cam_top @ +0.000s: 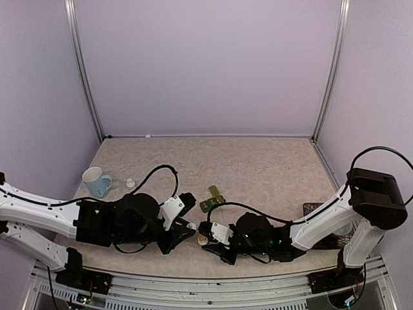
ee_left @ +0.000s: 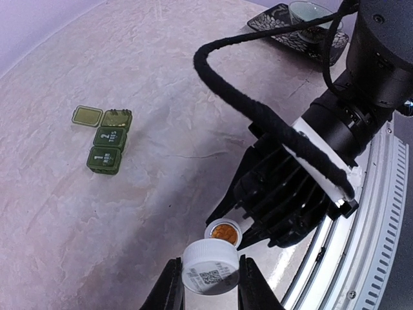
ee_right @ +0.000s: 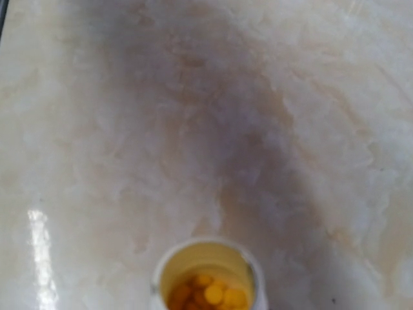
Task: Sort the pills into containers
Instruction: Place the pill bottle at the center of the board, then close the lid of the pill bottle.
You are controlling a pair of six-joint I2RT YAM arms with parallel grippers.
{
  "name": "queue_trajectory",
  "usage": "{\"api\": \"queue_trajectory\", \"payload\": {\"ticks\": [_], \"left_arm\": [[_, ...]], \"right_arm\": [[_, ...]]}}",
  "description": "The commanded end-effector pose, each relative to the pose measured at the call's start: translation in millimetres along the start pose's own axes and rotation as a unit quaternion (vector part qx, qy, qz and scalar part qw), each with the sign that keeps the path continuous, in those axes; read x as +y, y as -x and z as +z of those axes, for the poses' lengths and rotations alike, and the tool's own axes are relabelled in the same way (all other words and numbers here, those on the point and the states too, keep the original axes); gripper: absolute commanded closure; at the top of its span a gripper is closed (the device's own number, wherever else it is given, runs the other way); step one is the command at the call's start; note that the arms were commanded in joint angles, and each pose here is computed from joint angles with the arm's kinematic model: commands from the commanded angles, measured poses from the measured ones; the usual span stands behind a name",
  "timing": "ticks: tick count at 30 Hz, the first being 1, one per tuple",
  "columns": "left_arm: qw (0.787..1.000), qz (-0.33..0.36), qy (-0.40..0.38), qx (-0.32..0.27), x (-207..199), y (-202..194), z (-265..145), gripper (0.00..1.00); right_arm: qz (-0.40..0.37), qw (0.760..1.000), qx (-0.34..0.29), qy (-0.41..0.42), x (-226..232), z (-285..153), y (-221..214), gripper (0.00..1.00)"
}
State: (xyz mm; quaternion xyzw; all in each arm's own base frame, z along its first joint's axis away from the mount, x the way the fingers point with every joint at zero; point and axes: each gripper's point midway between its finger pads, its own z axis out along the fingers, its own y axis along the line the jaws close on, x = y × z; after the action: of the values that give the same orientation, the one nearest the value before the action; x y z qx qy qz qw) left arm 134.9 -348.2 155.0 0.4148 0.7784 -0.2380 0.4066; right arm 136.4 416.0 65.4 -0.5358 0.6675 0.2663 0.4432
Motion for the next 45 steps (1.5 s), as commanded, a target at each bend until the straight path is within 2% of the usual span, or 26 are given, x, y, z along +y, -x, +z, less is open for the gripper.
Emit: {"api": "queue_trajectory", "payload": {"ticks": [1,16,18,23,28,36,45], "left_arm": [[1.0,-0.016,-0.006,0.011,4.2,-8.9,3.2,0.76],[0.999,-0.021,-0.013,0.043,6.2,-23.1,9.4,0.76],[0.999,-0.021,-0.015,0.047,6.1,-24.2,9.0,0.76],[0.998,-0.018,-0.022,0.062,3.5,-23.7,7.7,0.76],[0.995,-0.007,-0.042,0.091,-2.5,-22.5,10.7,0.76],[0.984,0.022,-0.053,0.171,-11.4,-28.5,28.4,0.76],[0.969,0.052,-0.031,0.241,-11.0,-31.0,44.5,0.76]], "right_arm": [[-0.003,1.0,-0.007,0.004,4.7,6.9,-4.0,0.75],[0.017,1.0,-0.007,0.021,8.7,22.3,-29.9,0.72],[0.019,1.0,-0.007,0.021,8.0,21.8,-30.5,0.69],[0.03,0.999,-0.01,0.018,5.3,14.4,-23.7,0.48],[0.042,0.999,-0.011,0.018,2.9,-3.7,-9.3,0.36],[0.07,0.997,0.008,-0.019,-12.9,-52.0,-2.6,0.33],[0.113,0.988,-0.013,-0.103,-44.8,-109.0,9.5,0.31]]}}
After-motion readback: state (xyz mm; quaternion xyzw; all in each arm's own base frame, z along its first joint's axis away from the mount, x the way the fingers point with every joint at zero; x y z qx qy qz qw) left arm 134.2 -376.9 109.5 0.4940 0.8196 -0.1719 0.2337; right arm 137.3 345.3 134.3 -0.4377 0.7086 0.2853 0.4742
